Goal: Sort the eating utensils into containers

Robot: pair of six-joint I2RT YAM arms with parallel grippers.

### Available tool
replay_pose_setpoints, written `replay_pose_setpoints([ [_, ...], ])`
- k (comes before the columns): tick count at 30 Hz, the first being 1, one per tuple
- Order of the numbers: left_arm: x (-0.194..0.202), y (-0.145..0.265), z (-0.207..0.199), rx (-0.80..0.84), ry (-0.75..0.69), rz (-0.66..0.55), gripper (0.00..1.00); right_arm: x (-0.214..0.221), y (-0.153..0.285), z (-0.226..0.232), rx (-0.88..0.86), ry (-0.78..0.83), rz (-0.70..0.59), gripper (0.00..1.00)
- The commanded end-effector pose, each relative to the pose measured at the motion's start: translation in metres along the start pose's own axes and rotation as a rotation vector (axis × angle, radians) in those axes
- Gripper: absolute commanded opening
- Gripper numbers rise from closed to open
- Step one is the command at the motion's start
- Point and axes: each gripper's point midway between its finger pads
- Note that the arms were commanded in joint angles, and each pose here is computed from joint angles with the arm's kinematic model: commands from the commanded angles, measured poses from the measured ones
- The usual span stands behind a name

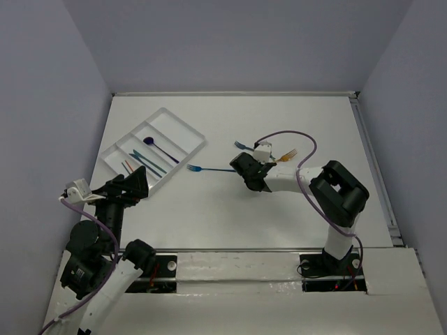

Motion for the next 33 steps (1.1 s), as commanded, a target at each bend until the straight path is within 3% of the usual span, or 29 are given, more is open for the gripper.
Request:
replay_pose_setpoints([
  [1, -0.003, -0.004, -0.008, 0.027, 0.003, -0.014, 0.99, -0.031, 0.014, -0.006, 0.037, -0.051, -0.071, 0.14],
  [6, -0.003, -0.004, -0.008, 0.025, 0.000, -0.012, 0.99, -0.055, 0.029, -0.004, 0.032, -0.059, -0.125, 0.02],
  [13, -0.003, -0.005, -0.008, 0.025, -0.001, -0.012, 0.99, -0.090, 0.055, 0.019, -0.088, -0.034, -0.205, 0.00],
  [22, 0.000, -0.007, -0.008, 0.020, -0.010, -0.005, 0.99, -0.098, 0.088, 0.162, -0.694, 0.169, -0.225, 0.00],
  [28, 0.001, -0.009, -0.007, 0.011, -0.017, -0.003, 0.99, -0.110, 0.147, 0.255, -1.097, 0.381, -0.297, 0.00],
  [33, 0.001, -0.009, -0.006, 0.007, -0.021, -0.001, 0.99, -0.093, 0.141, 0.300, -1.219, 0.436, -0.246, 0.00],
])
Point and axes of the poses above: each gripper's point midway between its finger pads, its own y axis back along the fingers, its own z axis along the line the jaws close on, x = y × z, and after that the axes turned 6 degrees about y, right-handed
